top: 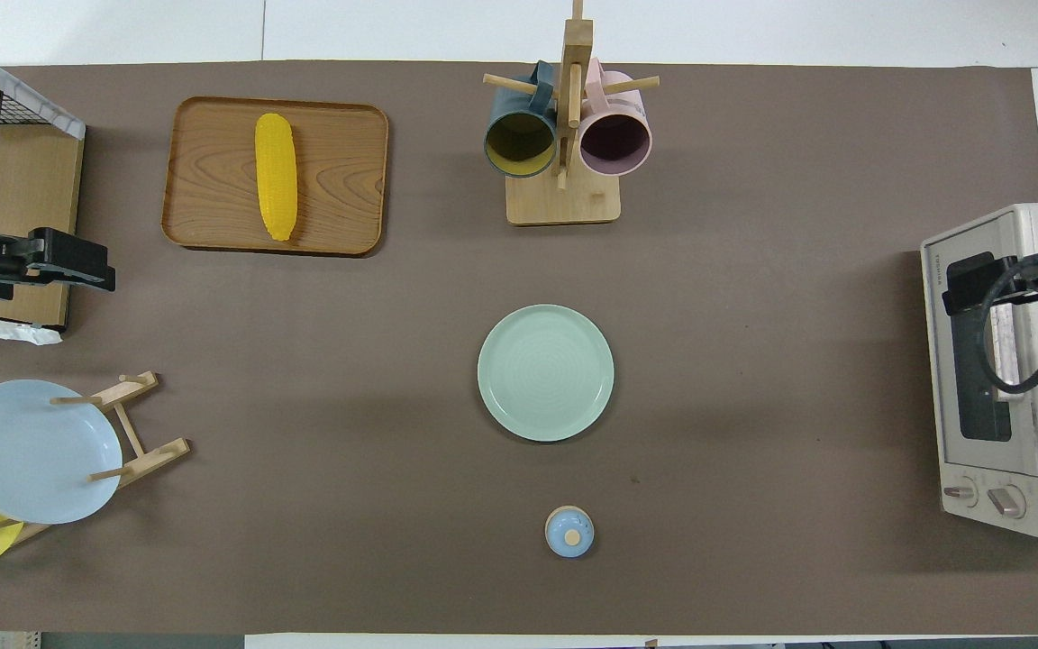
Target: Put corn in oven
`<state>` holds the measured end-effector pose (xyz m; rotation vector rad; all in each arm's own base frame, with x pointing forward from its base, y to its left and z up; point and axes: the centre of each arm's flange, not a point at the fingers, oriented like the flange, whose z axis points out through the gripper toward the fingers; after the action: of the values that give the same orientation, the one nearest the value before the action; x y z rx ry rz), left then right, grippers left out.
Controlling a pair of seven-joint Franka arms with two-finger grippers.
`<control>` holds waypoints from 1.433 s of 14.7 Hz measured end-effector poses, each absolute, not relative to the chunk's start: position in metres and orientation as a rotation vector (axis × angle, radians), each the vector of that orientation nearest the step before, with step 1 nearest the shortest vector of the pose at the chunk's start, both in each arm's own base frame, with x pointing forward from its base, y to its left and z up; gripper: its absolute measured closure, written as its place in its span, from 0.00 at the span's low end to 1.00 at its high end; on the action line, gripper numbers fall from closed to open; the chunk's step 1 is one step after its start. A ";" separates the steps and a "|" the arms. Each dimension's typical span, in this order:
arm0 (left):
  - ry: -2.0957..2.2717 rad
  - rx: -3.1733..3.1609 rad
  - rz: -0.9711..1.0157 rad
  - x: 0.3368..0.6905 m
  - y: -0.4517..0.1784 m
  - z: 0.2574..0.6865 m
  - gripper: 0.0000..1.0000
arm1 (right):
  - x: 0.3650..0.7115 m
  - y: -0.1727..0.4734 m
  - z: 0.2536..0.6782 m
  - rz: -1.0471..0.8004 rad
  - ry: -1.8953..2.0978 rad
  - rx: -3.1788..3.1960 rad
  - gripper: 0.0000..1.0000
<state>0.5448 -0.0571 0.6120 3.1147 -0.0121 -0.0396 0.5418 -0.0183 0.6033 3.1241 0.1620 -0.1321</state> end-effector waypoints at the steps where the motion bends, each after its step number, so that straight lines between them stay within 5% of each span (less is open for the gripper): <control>1: -0.012 3.115 -0.039 0.545 -0.057 0.612 0.00 | 0.542 -0.018 0.603 -0.132 0.162 3.124 0.00; 15: -0.013 3.112 0.010 0.548 -0.058 0.614 0.00 | 0.541 -0.018 0.597 -0.151 0.163 3.124 0.00; 21: -0.020 3.112 0.016 0.549 -0.061 0.614 0.00 | 0.541 -0.018 0.581 -0.115 0.164 3.125 0.63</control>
<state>0.5486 -0.0605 0.6137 3.1116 -0.0198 0.0155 0.5410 -0.0182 0.5808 3.1247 0.1643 -0.1148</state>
